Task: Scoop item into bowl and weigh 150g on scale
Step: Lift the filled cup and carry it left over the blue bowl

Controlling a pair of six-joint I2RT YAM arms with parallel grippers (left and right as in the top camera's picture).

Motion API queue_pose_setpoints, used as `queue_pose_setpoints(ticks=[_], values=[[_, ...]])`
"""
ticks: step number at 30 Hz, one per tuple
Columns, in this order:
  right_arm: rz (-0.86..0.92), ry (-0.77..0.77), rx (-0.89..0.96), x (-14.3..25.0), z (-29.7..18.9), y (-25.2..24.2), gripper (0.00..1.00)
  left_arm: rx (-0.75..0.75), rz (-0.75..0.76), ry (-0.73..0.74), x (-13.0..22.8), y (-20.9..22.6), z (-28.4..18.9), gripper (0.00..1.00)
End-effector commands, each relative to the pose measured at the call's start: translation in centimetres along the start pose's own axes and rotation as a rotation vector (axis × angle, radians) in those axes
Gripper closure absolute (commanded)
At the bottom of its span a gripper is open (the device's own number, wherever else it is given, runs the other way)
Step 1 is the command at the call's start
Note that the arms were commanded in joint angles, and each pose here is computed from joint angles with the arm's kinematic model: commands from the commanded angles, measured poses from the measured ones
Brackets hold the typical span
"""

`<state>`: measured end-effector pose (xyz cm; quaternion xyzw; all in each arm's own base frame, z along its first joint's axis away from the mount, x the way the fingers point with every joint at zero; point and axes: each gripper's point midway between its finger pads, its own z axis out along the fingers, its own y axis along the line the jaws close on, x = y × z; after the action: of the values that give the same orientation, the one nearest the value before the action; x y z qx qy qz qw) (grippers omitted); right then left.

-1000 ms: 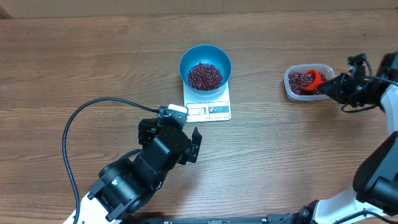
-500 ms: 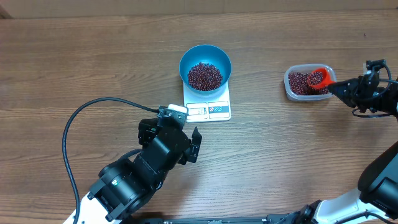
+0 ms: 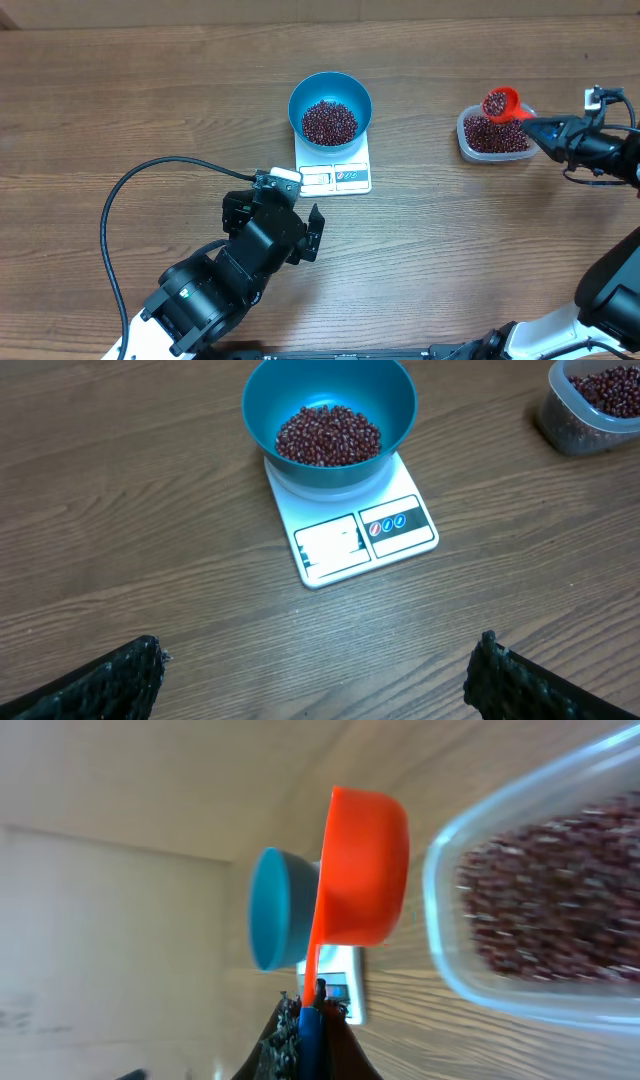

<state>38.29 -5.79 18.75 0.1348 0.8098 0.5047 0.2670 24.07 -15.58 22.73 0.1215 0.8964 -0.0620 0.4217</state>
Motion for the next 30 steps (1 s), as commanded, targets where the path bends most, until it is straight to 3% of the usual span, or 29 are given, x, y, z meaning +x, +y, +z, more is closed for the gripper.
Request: queue_pose_setpoints(ticks=[1, 18, 30], values=[[-0.009, 0.030, -0.129, 0.6, 1.4, 2.4, 0.96, -0.004, -0.016, 0.005, 0.2, 0.1, 0.2, 0.01], [-0.146, 0.317, -0.234, 7.0, 10.9, 8.5, 0.96, 0.001, -0.016, 0.007, 0.2, 0.0, 0.2, 0.00], [-0.268, 0.394, -0.281, 9.2, 15.5, 11.7, 0.96, 0.002, -0.016, 0.007, 0.2, 0.0, 0.2, 0.00]])
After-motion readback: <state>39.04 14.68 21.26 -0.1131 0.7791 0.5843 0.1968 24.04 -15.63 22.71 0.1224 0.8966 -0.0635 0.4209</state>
